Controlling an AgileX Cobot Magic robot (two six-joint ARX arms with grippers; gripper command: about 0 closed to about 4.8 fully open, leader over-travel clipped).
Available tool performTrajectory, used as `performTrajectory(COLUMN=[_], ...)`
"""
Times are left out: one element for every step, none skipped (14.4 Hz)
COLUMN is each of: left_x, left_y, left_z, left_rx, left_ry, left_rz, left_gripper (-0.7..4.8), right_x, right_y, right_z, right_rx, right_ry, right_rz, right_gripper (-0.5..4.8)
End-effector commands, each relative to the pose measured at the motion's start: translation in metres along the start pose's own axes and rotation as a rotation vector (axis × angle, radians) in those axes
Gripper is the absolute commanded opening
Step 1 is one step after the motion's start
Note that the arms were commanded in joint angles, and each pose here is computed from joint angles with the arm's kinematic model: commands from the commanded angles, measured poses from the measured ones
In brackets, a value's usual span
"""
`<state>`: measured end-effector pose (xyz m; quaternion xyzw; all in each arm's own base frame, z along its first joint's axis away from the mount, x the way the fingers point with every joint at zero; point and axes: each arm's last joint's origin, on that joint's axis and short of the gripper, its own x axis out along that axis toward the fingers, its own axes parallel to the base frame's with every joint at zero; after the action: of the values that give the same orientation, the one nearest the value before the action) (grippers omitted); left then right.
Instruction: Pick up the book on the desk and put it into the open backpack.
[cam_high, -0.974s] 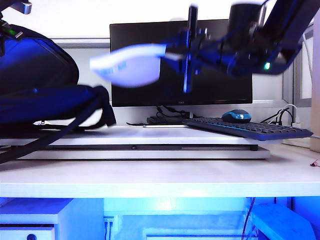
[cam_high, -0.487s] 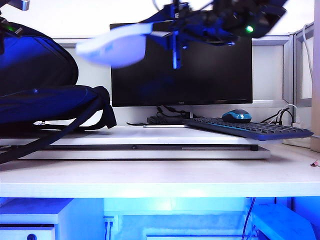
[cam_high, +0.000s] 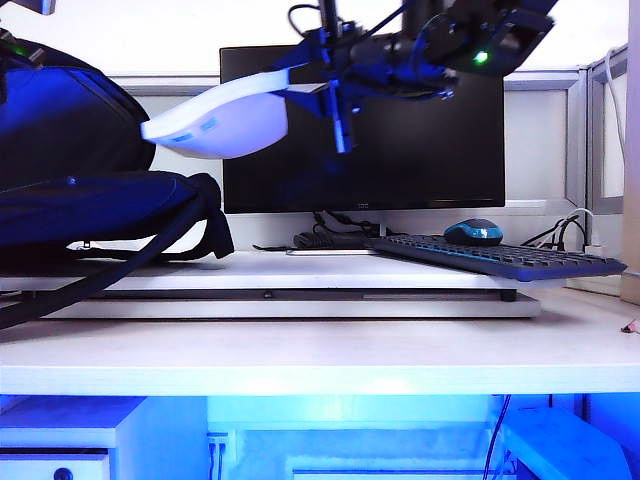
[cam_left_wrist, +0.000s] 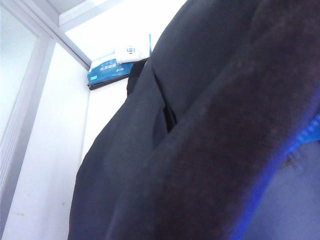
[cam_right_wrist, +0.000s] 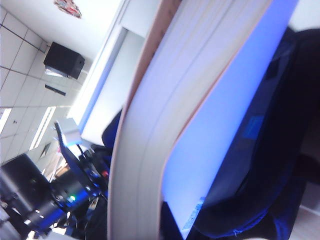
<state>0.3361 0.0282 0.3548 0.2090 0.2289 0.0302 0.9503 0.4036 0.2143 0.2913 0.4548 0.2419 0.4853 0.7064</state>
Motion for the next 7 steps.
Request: performTrajectory(left_x=[-0.014,-0.015,-0.015,-0.015,-0.015,-0.015,-0.015], left_y=[0.006,0.006,0.006,0.006,0.006,0.006,0.006], left_z=[0.015,0.016,0.015,0.015,0.015,0.015,0.016], left_rx=[-0.030,-0.031,-0.031,-0.031,-0.031,-0.031,-0.031], left_ry=[-0.123,-0.124,-0.122,-0.123,-0.124,-0.124,-0.124], left_rz=[0.005,0.005,0.004,0.005,0.004,0.004,0.003], left_gripper=[-0.06,-0.06,-0.06,-0.06,-0.06,-0.06,-0.06], right_x=[0.018,0.031,0.040,0.047,0.053,0.061,0.067], right_y=[0.010,0.010,0.012,0.013,0.012,0.007,0.002], right_z=[0.001,0.005,0.007,0.006,0.005,0.000,-0.007], right_rx=[-0.064,-0.067,-0.070,-0.067,-0.063,-0.055,-0.042], right_ry=[-0.011,-0.003,0.003,0.016,0.024,0.036,0.055], right_rz=[0.073,0.085,0.092,0.088,0.084,0.069,0.054], right_gripper=[-0.07,-0.07,-0.07,-0.07,-0.07,-0.08,-0.07])
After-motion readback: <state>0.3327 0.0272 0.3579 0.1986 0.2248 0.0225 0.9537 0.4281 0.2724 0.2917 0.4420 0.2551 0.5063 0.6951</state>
